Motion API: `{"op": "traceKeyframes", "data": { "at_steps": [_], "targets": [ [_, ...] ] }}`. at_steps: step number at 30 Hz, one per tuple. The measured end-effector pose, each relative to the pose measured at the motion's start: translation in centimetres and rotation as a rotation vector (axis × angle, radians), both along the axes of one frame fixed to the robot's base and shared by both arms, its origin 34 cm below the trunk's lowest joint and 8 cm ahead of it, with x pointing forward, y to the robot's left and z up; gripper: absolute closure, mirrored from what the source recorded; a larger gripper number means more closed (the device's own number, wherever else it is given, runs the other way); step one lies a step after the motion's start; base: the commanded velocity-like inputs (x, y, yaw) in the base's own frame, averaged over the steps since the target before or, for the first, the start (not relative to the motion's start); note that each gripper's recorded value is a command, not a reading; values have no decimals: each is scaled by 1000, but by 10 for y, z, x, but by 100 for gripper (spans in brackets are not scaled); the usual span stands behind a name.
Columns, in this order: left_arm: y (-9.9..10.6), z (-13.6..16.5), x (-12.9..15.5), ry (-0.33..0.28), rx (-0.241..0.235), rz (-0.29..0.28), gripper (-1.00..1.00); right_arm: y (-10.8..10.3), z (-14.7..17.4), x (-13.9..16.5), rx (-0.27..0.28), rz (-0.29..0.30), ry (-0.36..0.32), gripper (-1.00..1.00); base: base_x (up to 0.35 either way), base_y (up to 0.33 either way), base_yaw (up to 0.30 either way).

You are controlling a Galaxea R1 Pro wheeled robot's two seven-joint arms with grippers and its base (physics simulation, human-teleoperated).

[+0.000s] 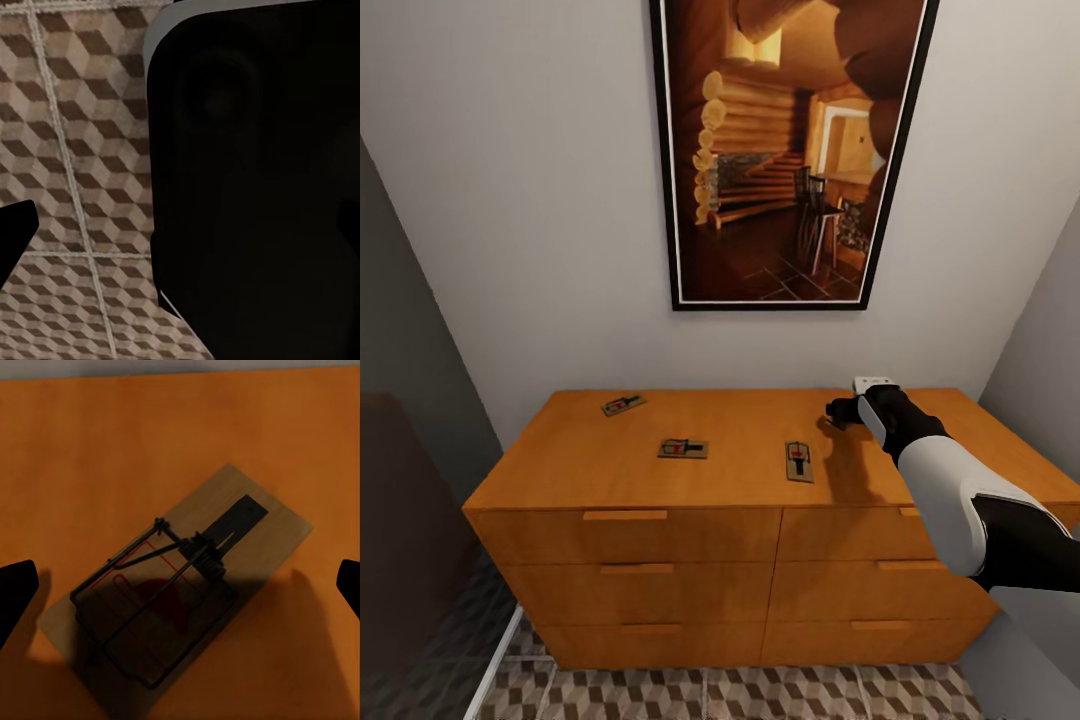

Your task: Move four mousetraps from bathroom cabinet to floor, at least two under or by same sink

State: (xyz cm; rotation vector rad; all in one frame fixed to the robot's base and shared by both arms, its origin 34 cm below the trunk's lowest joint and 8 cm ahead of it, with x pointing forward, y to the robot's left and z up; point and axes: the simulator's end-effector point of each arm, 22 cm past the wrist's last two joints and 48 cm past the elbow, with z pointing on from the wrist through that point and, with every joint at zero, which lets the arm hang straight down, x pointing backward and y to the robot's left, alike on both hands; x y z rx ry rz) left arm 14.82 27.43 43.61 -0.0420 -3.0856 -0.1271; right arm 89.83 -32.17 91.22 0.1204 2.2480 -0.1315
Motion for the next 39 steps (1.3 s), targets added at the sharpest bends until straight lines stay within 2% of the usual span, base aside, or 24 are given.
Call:
{"op": "traceKeyframes", "data": {
  "at_steps": [12, 39],
  "targets": [
    [0, 0, -5, 13, 0, 0, -100, 0, -10, 1, 0, 0, 14, -100, 0, 0, 0],
    [0, 0, -5, 13, 0, -1, -100, 0, -11, 1, 0, 0, 14, -100, 0, 0, 0]
  ]
}}
